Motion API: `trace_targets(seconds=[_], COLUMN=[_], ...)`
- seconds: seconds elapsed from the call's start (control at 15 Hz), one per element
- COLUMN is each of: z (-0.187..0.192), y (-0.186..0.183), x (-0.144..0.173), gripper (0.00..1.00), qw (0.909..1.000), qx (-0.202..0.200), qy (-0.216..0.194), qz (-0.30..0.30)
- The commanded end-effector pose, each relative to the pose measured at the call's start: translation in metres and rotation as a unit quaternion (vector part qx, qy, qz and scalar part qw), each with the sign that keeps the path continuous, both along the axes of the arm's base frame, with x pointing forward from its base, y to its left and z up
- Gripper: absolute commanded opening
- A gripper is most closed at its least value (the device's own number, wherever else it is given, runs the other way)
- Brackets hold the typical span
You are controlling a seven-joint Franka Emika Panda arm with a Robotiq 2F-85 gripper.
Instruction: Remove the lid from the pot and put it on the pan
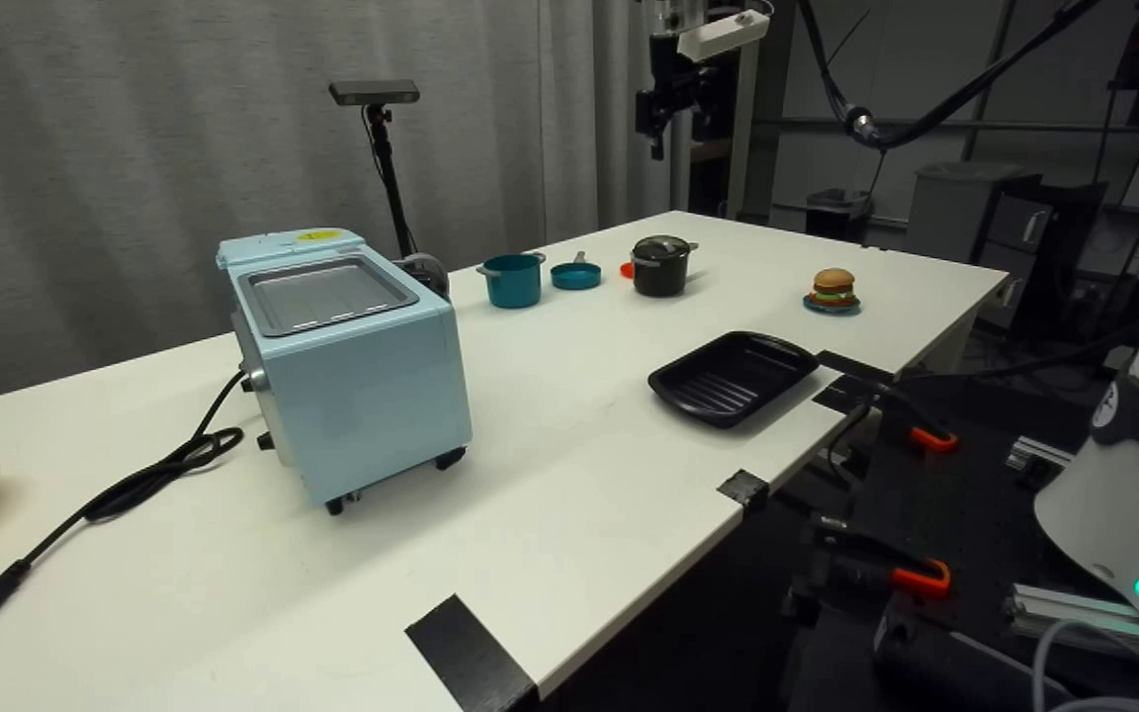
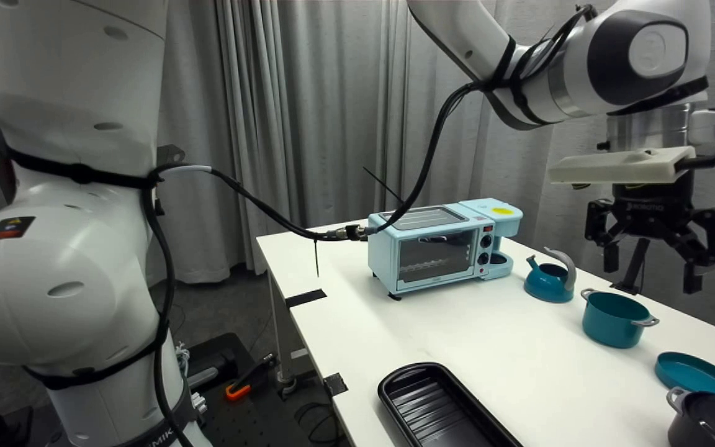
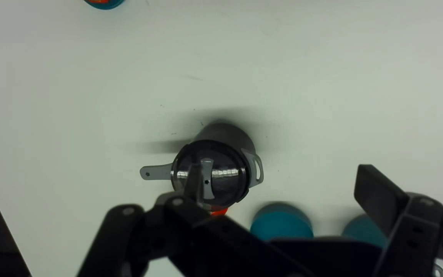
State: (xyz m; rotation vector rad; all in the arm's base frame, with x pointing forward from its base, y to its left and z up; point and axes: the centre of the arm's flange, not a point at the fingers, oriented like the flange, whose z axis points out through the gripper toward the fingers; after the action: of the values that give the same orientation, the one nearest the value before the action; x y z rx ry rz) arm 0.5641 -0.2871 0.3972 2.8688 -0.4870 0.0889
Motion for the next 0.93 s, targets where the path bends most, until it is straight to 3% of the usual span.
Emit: trace_targets(seconds=[0.0,0.53,0.87], z=[-0.021,-0.077,-0.110], y=[-0.021,-0.076,-0.099], x=[0.006,0.016,0.042], gripper=[1.00,1.00,1.00], qw=[0.9999,0.9982,0.9964], qx=[-0.004,-0.019,-0.026], qy=[-0.003,-0.017,-0.019], qz=[-0.011,-0.054,-0.078])
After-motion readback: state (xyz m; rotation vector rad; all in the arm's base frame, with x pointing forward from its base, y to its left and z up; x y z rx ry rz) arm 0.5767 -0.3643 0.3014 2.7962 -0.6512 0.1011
